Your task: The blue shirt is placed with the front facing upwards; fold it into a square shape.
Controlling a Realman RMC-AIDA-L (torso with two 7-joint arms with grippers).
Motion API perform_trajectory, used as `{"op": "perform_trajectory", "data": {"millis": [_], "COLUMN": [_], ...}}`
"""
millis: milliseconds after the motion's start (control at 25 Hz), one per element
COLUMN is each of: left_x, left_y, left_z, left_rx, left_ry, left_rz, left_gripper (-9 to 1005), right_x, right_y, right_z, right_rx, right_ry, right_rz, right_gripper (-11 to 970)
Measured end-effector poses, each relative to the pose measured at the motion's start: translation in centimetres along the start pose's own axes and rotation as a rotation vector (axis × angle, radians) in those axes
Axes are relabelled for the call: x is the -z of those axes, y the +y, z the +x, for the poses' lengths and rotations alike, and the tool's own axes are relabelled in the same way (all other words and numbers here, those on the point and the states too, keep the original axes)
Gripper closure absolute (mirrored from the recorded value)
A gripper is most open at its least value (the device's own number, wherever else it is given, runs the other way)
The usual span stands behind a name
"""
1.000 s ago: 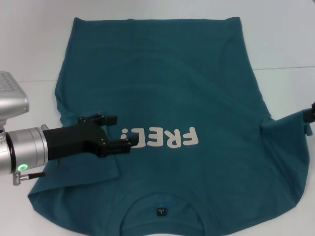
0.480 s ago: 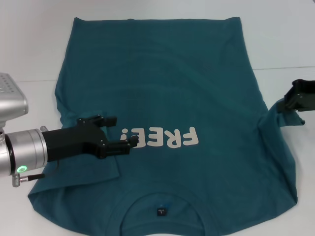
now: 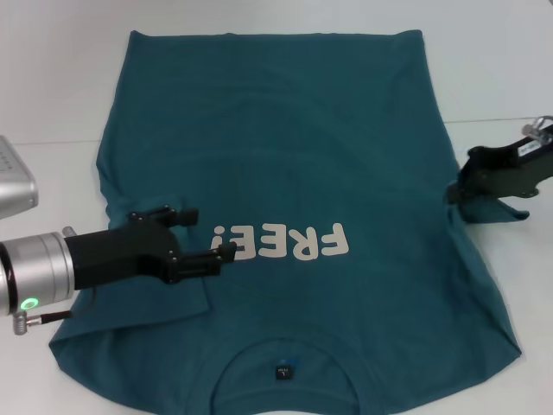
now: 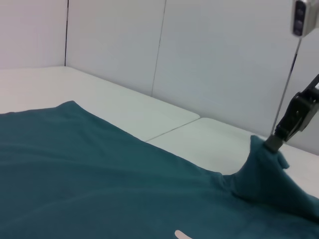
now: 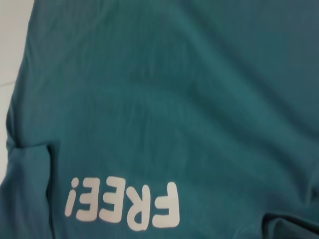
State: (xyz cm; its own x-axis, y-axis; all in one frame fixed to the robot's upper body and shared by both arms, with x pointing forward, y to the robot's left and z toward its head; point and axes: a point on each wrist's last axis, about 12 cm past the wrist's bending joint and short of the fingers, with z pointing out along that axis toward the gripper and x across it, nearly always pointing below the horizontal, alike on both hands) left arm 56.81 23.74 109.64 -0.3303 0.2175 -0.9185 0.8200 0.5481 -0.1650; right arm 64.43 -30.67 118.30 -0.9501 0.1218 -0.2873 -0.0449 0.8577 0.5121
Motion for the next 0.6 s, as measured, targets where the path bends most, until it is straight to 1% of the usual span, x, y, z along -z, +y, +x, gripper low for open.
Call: {"op": "perform_trajectory", "data": {"millis": [80,280,440,600], "left_x": [0.2,0.4,0.5,0.5], "left_y": [0.0,0.1,0.1,0.1], "left_z": [0.0,0.2,0.3,0.3], "left_rx": [-0.001,0.002,-0.001,0.0], "left_ry": [-0.005,-0.009,-0.009,-0.01], "left_rz": [-0.001,-0.004,-0.007,-0.008], "left_gripper": [91,90,90,90], "right_x": [-0.7,-3.4,-4.2,-4.1], "right_y": [0.4,1.5,2.1,2.4], "right_z": [0.0,0.3,0.1,-0.2], "right_rx": [0.014,0.043,0.061,0.066], "right_ry": [0.016,0.054,0.034,0.005], "right_rz": [0.01,0.022,0.022,-0.003], "right_gripper": [917,915,914,732]}}
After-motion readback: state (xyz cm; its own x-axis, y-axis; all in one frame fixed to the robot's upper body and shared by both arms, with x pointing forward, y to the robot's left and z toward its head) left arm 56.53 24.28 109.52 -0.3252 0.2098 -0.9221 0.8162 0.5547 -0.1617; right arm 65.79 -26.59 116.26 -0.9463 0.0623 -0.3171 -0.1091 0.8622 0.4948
